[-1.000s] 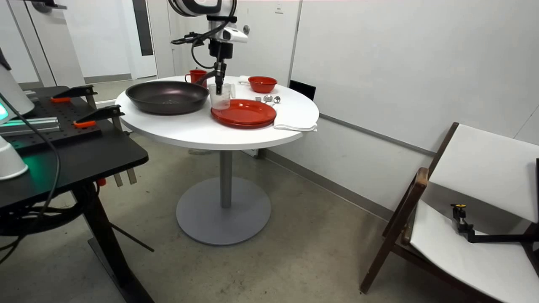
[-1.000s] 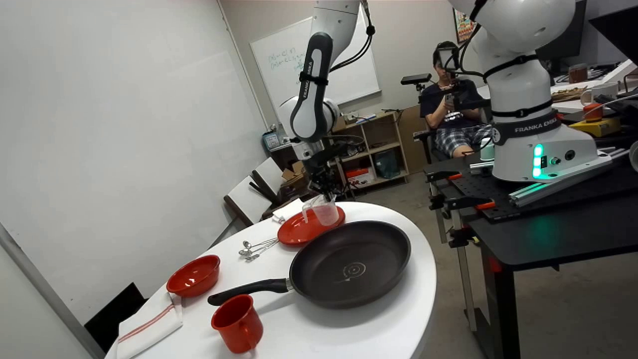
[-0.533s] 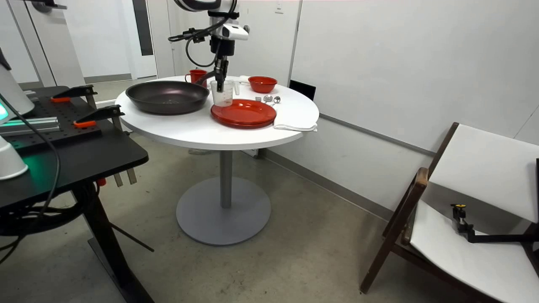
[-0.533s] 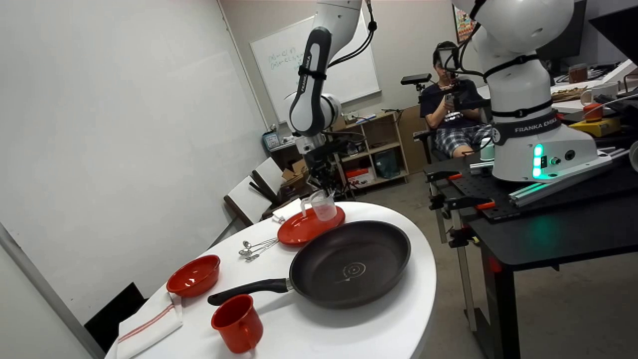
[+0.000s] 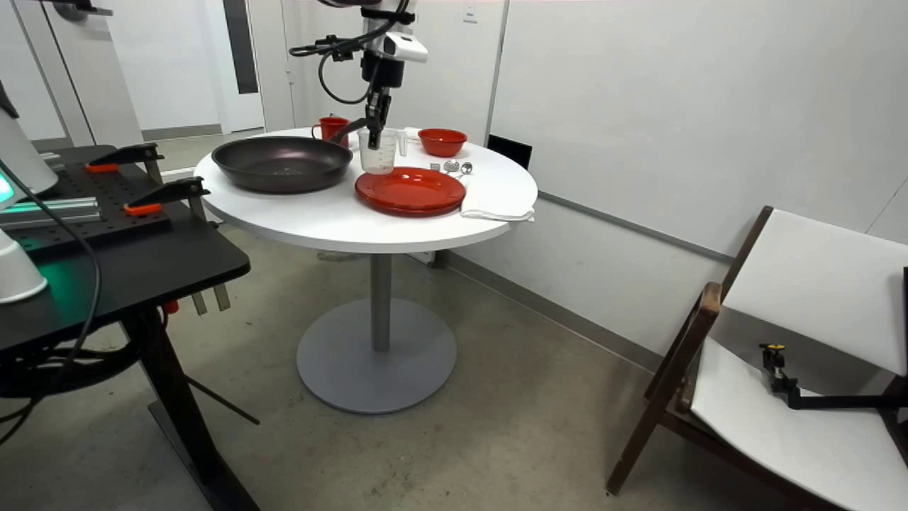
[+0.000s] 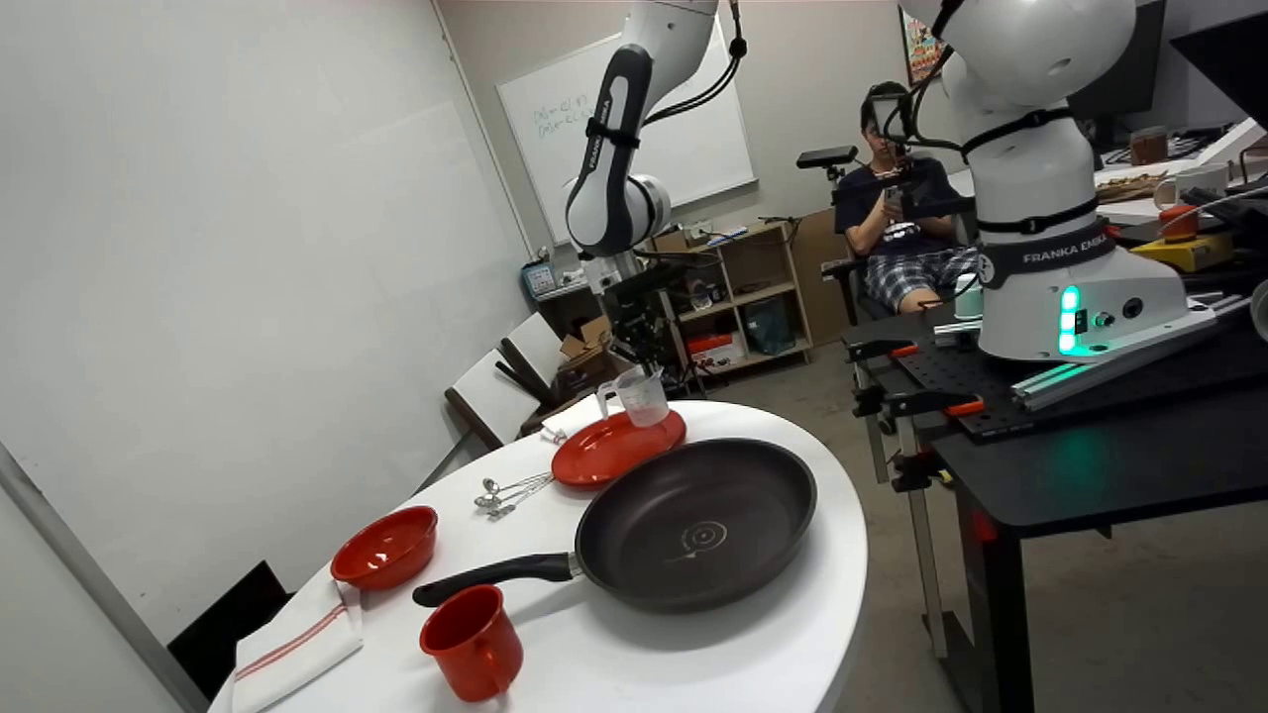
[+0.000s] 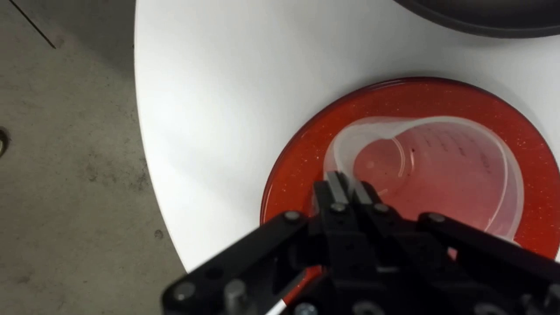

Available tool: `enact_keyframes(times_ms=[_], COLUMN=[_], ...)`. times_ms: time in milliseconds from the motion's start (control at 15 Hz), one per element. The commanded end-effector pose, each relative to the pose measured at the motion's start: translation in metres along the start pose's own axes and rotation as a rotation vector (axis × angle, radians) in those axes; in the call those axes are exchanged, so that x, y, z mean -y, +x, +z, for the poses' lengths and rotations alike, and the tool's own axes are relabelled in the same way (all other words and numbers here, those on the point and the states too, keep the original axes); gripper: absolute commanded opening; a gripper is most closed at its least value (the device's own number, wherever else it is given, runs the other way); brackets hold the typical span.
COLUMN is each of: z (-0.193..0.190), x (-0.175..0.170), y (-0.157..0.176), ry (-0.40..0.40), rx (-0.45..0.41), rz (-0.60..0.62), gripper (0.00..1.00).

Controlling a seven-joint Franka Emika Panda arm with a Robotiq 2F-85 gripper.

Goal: Put the clear jug on the red plate

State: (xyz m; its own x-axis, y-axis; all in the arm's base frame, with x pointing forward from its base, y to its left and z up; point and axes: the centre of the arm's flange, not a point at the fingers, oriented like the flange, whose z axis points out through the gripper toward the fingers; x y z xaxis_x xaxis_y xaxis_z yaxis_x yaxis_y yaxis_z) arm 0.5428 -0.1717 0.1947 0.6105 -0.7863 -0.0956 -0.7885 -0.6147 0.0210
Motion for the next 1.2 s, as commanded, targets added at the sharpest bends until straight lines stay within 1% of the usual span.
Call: enact_keyframes(times_ms=[0, 333, 733, 800, 933, 1133], z=[-0.014, -0.019, -0.020, -0.015, -0.014, -0.009], x=[0.009, 0.013, 0.012, 0.045, 0.068, 0.118], y=[0.003, 0.004, 0.003, 0.010, 0.006, 0.001], ry=[0.007, 0.011, -0.009, -0.011, -0.014, -0.025], rx=[0.008, 0.014, 0.040, 0.040, 0.040, 0.029], rz=[-0.026, -0.019, -0.066, -0.081, -0.121, -0.201], gripper=[0.01, 0.01, 0.01, 0.01, 0.01, 0.01])
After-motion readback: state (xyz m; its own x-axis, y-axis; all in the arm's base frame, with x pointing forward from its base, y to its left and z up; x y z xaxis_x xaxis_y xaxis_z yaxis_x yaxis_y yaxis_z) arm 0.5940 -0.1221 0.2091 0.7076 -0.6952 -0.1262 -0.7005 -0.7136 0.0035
